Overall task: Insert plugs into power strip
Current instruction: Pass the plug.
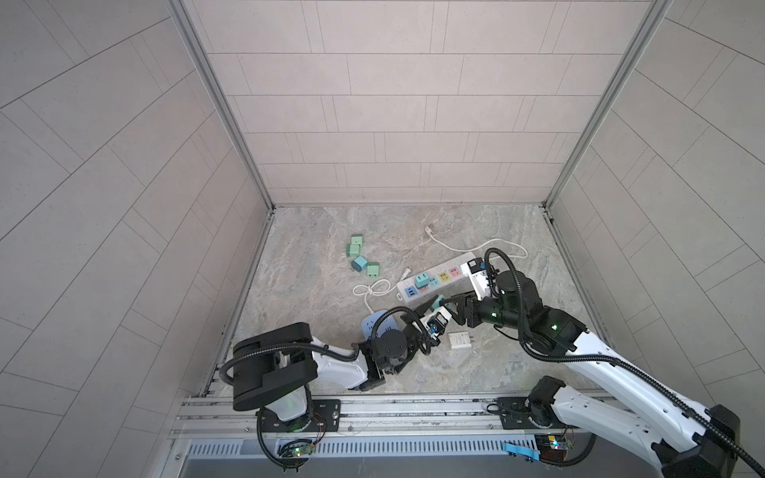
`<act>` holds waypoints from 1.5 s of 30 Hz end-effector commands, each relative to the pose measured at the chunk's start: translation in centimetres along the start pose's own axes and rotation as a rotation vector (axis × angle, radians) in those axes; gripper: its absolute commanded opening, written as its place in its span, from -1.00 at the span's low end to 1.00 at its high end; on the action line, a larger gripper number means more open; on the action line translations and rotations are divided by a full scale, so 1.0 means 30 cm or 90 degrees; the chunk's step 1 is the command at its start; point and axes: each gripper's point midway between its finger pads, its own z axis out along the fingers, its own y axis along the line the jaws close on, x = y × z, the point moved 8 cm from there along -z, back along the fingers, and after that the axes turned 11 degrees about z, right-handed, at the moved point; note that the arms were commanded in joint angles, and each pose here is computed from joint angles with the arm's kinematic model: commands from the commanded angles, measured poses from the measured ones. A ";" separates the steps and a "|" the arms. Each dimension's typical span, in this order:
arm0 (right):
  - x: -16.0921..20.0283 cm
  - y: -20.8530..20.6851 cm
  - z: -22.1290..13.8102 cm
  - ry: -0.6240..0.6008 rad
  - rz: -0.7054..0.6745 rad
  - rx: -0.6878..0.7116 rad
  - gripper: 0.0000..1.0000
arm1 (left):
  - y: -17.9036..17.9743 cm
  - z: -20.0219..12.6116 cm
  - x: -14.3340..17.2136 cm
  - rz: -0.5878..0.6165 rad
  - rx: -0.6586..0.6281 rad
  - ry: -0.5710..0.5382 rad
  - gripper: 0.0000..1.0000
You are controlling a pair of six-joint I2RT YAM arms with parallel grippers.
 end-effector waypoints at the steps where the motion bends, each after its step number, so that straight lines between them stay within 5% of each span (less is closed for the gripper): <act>1: 0.010 0.002 0.010 0.021 -0.023 -0.005 0.11 | 0.024 -0.004 -0.043 -0.009 -0.004 -0.030 -0.49; 6: 0.009 0.006 0.030 0.041 -0.030 -0.005 0.03 | 0.021 -0.008 -0.045 -0.007 0.009 -0.034 -0.49; 16: 0.007 0.024 0.037 0.053 -0.034 -0.014 -0.63 | 0.019 -0.005 -0.049 -0.004 0.016 -0.031 -0.47; 19: 0.008 0.025 0.040 0.059 -0.032 -0.010 -0.82 | 0.022 -0.006 -0.055 -0.006 0.018 -0.034 0.08; 21: -0.004 0.027 0.035 0.057 -0.029 0.011 -0.85 | 0.032 -0.011 -0.061 -0.010 0.013 -0.034 0.66; 23: -0.037 0.039 0.017 0.044 -0.043 0.042 -0.85 | 0.047 -0.019 -0.068 -0.010 0.009 -0.028 0.81; 24: -0.053 0.046 0.007 0.032 -0.064 0.055 -0.98 | 0.059 -0.024 -0.074 -0.008 0.007 -0.022 0.84; 29: -0.140 0.061 -0.031 -0.033 -0.211 0.138 -1.00 | 0.169 -0.092 -0.097 -0.064 -0.029 -0.024 0.87; 34: -0.170 0.110 -0.004 0.017 -0.415 0.096 -1.00 | 0.361 -0.165 -0.059 -0.198 -0.103 0.040 0.95; 38: -0.120 0.116 0.033 0.180 -0.724 0.004 -1.00 | 0.463 -0.267 -0.030 -0.295 -0.141 0.175 0.96; 41: -0.133 0.074 0.067 0.260 -0.786 0.016 -1.00 | 0.474 -0.337 -0.010 -0.348 -0.138 0.228 0.99; 45: -0.159 0.029 0.112 0.407 -0.830 -0.075 -1.00 | 0.431 -0.339 0.019 -0.380 -0.069 0.247 1.00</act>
